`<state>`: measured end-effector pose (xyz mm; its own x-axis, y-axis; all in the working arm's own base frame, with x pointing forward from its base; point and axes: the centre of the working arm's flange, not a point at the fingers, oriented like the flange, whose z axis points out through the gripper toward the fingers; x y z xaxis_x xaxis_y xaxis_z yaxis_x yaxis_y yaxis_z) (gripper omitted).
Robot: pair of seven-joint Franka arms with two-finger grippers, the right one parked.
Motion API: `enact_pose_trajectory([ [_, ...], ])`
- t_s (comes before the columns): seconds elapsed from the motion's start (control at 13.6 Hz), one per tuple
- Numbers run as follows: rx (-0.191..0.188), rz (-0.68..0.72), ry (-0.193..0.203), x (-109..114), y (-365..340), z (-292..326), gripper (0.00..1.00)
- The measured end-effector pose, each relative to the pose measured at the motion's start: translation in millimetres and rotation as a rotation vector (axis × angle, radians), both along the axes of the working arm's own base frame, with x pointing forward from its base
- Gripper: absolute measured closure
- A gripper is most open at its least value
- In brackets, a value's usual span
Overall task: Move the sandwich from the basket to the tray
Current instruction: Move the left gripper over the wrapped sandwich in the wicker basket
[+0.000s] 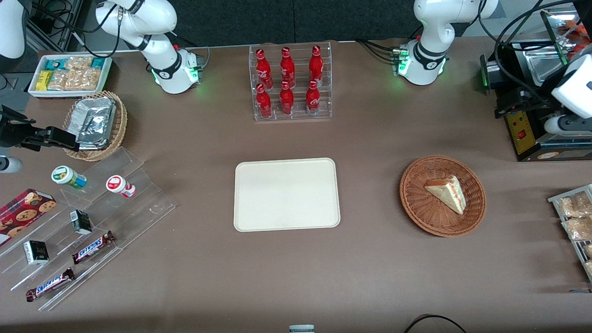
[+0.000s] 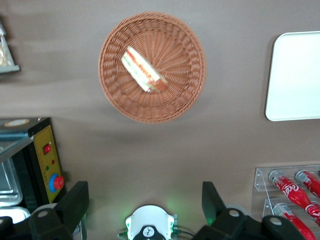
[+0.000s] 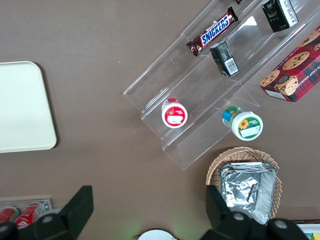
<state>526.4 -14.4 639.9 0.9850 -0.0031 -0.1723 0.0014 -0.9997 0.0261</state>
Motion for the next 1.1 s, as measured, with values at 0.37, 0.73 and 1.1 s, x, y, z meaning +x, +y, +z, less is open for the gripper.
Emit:
enact_pose_trajectory([
  [0.37, 0.011, 0.041, 0.016, 3, 4, -7, 0.00],
  [0.73, 0.135, 0.366, 0.021, 50, -14, -95, 0.00],
  [1.1, 0.173, 0.728, -0.057, 61, -23, -197, 0.00],
])
